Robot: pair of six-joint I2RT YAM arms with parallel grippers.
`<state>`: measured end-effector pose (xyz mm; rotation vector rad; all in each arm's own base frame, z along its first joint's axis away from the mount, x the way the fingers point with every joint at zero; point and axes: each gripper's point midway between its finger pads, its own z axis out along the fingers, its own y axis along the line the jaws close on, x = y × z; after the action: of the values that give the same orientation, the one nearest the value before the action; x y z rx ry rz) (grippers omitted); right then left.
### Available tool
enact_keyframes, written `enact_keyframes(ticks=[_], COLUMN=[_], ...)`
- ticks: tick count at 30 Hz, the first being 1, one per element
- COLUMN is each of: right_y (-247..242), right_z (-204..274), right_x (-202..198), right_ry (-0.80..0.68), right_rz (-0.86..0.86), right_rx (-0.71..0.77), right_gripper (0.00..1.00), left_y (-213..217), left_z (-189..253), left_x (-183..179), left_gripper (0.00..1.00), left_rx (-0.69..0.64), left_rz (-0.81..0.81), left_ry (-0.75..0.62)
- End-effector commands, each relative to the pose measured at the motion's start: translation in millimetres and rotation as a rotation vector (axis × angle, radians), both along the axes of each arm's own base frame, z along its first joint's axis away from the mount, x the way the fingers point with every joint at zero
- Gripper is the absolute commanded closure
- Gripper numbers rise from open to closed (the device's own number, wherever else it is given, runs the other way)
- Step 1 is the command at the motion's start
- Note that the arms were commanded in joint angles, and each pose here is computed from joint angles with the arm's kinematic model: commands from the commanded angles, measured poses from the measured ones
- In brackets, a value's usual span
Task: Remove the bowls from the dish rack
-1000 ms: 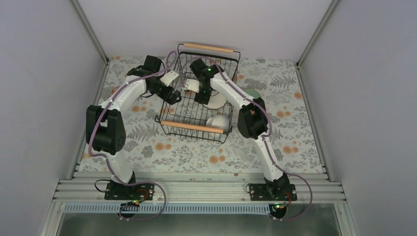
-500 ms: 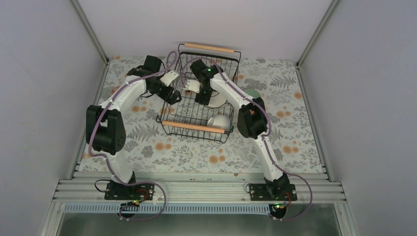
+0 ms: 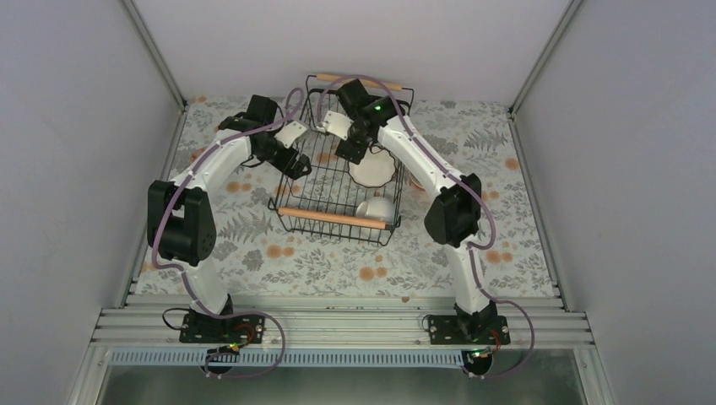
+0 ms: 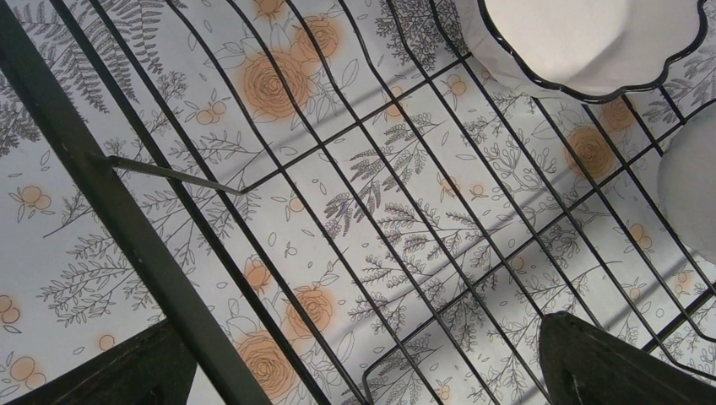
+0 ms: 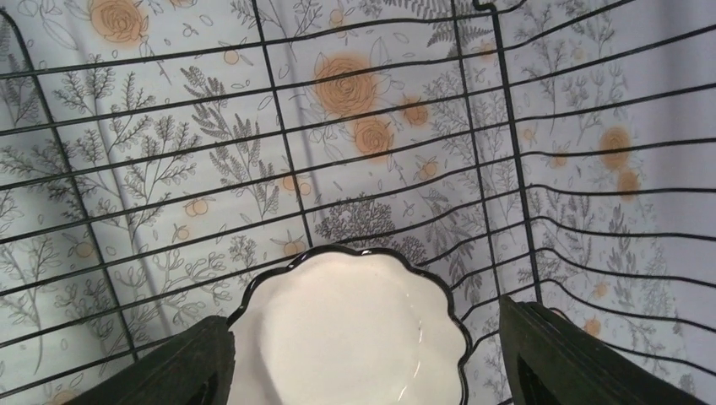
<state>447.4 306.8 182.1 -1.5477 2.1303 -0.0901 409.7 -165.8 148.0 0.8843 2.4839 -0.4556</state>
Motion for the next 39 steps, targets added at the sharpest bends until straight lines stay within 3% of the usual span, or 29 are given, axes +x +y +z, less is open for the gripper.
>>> enact_keyframes(ticks=[1,10,25,31,39], right_y=[-12.1,-13.8,-20.3,-25.7,-23.6], right_z=[-15.4,-64.7,-119.9,-132.5,-112.7], right_x=[-16.0,-41.2,-47.8,-42.0,-21.2], right_ry=[0.101,0.289,0.373,0.335,0.203], right_rz=[-0.041,-0.054,-0.102,-0.132,-0.146], right_rx=[-0.028,-0.066,-0.148,-0.21,-0.219], right_gripper=[0.24,0.38,0.42,0.72,0.96], left_y=[1.8,5.5,5.7,5.4,8.0], left_z=[27.8,39.1,45.1,47.1,57.0], left_x=[6.0,5.5,1.6,0.9,-0.1], left_gripper=[0.0,0.0,0.0,0.0,0.0], left_rx=[0.003,0.015,0.005,0.002,0.0], left_rz=[0.012,0.022,0.017,0.016,0.018], left_ry=[-0.081,-0.119,-0.135,-0.138,-0.165])
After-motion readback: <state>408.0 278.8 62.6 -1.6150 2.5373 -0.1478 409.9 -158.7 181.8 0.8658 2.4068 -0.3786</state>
